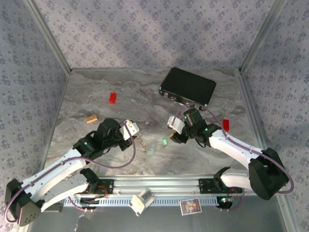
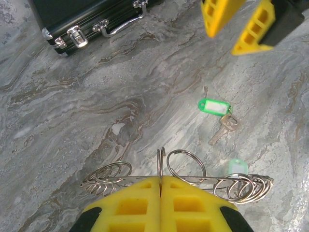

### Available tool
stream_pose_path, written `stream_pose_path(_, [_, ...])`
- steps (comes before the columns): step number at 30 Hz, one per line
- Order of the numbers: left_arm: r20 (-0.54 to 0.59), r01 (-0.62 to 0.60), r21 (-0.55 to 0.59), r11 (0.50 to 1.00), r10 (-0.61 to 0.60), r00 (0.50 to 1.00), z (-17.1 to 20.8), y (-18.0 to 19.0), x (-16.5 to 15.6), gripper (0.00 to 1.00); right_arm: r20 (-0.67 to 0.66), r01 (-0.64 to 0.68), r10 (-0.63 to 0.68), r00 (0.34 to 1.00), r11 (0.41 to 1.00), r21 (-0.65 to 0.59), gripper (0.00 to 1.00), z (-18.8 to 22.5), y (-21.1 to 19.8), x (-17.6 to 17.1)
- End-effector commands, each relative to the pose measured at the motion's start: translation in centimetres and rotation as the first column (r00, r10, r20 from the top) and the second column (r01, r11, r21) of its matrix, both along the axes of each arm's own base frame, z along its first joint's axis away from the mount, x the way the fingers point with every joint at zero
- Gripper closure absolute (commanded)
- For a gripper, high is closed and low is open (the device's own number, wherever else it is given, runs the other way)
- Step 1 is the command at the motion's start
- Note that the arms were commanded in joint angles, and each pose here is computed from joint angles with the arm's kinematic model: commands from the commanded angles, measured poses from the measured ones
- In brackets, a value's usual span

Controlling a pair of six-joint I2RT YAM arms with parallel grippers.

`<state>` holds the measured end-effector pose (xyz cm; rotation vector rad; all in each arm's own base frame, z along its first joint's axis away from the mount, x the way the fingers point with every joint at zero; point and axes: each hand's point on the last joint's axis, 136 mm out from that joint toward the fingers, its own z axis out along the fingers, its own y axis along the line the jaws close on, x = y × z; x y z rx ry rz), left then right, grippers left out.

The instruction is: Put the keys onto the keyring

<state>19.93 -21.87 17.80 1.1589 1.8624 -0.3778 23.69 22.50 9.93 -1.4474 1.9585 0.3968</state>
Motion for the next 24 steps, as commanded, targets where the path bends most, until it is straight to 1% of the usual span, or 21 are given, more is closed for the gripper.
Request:
stream_pose_path(1, [0.034, 0.016, -0.053, 0.998, -0.014, 0.999, 1.5, -0.6, 0.1, 1.00, 0.073, -0.264, 0.270, 0.960, 0.961, -0.083, 0.59, -0.9, 1.0, -1.8])
stream_pose_path(4, [0.042, 0.015, -0.054, 0.998, -0.013, 0.999, 1.7, -0.5, 0.1, 1.00, 0.046, -0.326, 0.343, 0.938, 0.920, -0.217, 0.59, -3.4, 0.6, -2.5])
stream_pose_path(6, [0.045, 0.017, -0.057, 0.998, -0.014, 0.999, 1.7, -0.6, 0.2, 1.00, 0.024, -0.351, 0.370, 0.929, 0.898, -0.263, 0.62, -4.4, 0.6, -2.7])
stream_pose_path(8, [0.044, 0.016, -0.056, 0.998, -0.014, 0.999, 1.6, -0.7, 0.2, 1.00, 0.000, -0.373, 0.386, 0.923, 0.891, -0.259, 0.64, -4.8, 1.0, -2.9])
stream_pose_path(12, [0.039, 0.017, -0.049, 0.999, -0.015, 0.999, 1.5, -0.7, 0.3, 1.00, 0.010, -0.399, 0.411, 0.911, 0.889, -0.225, 0.64, -4.8, 2.3, -2.7])
stream_pose_path(21, [0.040, 0.018, -0.046, 0.999, -0.016, 0.999, 1.4, -0.7, 0.3, 1.00, -0.013, -0.440, 0.450, 0.893, 0.866, -0.237, 0.63, -5.6, 3.5, -2.1])
stream_pose_path(24, [0.038, 0.016, -0.043, 0.999, -0.014, 0.999, 1.3, -0.6, 0.3, 1.00, -0.044, -0.467, 0.472, 0.881, 0.849, -0.247, 0.68, -6.2, 3.6, -2.5])
